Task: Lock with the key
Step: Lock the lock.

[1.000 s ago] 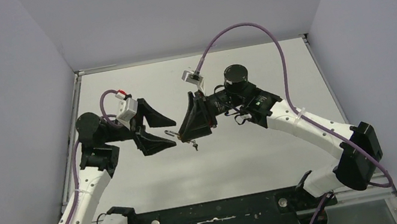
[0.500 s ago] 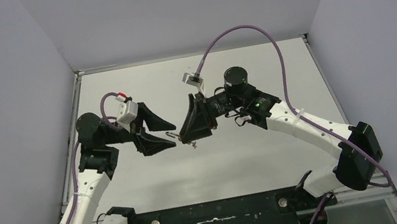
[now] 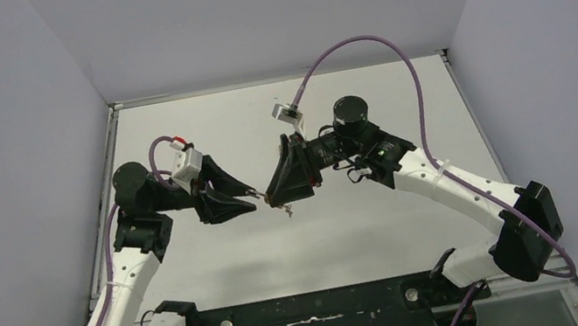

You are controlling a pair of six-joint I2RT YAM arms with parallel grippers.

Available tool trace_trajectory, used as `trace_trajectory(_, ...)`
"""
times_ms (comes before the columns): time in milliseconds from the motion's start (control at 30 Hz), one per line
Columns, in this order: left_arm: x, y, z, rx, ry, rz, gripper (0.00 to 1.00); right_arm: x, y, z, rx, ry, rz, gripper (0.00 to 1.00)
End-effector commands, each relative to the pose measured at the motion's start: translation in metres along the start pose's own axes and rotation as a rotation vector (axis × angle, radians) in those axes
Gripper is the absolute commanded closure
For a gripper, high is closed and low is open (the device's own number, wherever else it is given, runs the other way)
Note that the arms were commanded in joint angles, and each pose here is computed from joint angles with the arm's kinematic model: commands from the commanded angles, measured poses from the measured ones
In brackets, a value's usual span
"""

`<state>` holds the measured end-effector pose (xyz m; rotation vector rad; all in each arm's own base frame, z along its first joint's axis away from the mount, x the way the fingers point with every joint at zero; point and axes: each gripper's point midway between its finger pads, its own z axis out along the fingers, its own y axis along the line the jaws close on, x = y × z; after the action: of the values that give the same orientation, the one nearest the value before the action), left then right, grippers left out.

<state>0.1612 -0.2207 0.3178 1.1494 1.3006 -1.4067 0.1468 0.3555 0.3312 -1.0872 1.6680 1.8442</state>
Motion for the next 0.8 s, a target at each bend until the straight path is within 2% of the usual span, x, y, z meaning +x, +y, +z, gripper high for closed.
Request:
trace_trajectory(0, -0.014, -0.007, -0.002, 0.013, 0.0, 0.07, 0.66, -0.014, 0.028, -0.008, -0.048, -0.036, -0.111, 0.73)
trace_trajectory(433, -0.017, -0.003, -0.003, -0.011, -0.011, 0.087, 0.66, -0.007, 0.018, -0.005, -0.054, -0.04, -0.064, 0.73)
trace_trajectory(500, -0.017, -0.004, -0.003, -0.004, -0.009, 0.089, 0.74, -0.006, 0.017, -0.005, -0.055, -0.04, -0.063, 0.73)
trace_trajectory(567, -0.017, -0.005, -0.003, 0.002, -0.006, 0.087, 0.86, -0.006, 0.017, -0.005, -0.055, -0.04, -0.063, 0.72)
trace_trajectory(600, -0.016, -0.005, -0.003, 0.007, -0.005, 0.083, 0.97, -0.006, 0.017, -0.004, -0.056, -0.039, -0.064, 0.72)
trace_trajectory(633, -0.016, -0.005, -0.003, 0.008, -0.005, 0.082, 1.0, -0.006, 0.016, -0.004, -0.055, -0.039, -0.063, 0.72)
trace_trajectory(767, -0.016, -0.007, -0.003, 0.014, -0.003, 0.082, 1.0, -0.004, 0.011, -0.002, -0.053, -0.034, -0.051, 0.72)
